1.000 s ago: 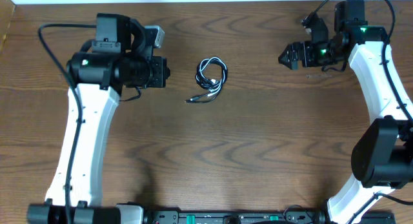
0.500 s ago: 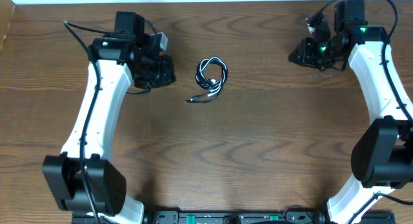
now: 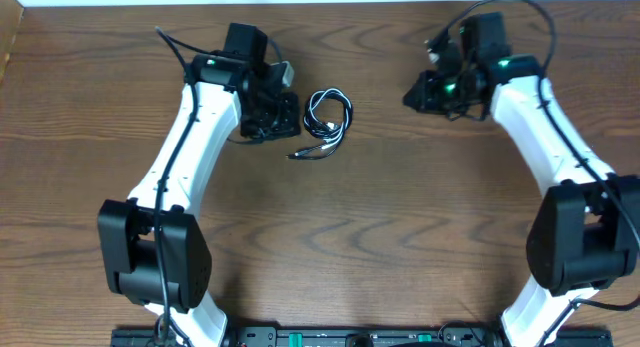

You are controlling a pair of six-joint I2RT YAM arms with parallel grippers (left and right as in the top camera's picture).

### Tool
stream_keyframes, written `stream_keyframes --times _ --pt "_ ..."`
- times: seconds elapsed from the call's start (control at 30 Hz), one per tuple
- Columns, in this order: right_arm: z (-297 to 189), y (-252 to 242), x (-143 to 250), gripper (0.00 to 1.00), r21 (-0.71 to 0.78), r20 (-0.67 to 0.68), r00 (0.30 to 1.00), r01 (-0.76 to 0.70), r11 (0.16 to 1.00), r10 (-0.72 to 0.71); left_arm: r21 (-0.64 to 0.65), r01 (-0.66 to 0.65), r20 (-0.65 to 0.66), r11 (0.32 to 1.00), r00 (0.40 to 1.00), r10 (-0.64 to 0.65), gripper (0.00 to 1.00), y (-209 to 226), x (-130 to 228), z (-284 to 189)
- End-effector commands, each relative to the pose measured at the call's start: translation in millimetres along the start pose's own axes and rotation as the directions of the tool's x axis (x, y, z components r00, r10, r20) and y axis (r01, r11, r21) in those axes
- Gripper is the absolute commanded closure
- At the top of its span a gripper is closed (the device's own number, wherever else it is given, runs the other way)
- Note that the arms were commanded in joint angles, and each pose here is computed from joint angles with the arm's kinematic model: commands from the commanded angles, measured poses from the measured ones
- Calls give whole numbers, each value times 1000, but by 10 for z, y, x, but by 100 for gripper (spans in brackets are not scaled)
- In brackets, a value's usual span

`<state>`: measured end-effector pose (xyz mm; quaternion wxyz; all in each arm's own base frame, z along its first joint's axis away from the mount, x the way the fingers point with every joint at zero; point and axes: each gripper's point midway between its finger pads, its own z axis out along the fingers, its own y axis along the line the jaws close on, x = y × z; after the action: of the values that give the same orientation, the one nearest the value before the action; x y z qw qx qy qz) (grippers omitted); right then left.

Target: Untangle cables

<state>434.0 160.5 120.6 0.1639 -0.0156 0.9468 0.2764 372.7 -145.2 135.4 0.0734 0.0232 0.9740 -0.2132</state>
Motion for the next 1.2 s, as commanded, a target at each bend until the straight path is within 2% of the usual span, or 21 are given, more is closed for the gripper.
stream_keyframes --times 0.0,0.13,0.2,0.33,0.5,0.9,1.17 --pt "215 -40 149 79 91 7 998 -70 993 69 15 -9 3 1000 1000 9 77 -28 -46 116" --pt "400 -18 236 73 126 31 998 -53 991 50 20 -18 26 1000 1000 18 66 -14 -148 203" --pt "482 -7 281 67 136 43 998 -55 989 50 21 -23 34 1000 999 22 63 -7 -190 250" --pt "656 -42 380 64 180 91 994 -82 980 66 25 -31 52 999 998 29 62 37 -312 421" --pt "793 -189 521 55 247 153 982 -150 957 114 23 -25 40 999 999 24 62 150 -399 733" --pt "854 -283 601 52 276 179 978 -153 949 105 4 12 -52 1000 999 -12 62 408 -306 1329" --pt "854 -282 600 50 276 179 978 -153 949 105 -7 31 -96 1000 995 -31 62 527 -220 1568"
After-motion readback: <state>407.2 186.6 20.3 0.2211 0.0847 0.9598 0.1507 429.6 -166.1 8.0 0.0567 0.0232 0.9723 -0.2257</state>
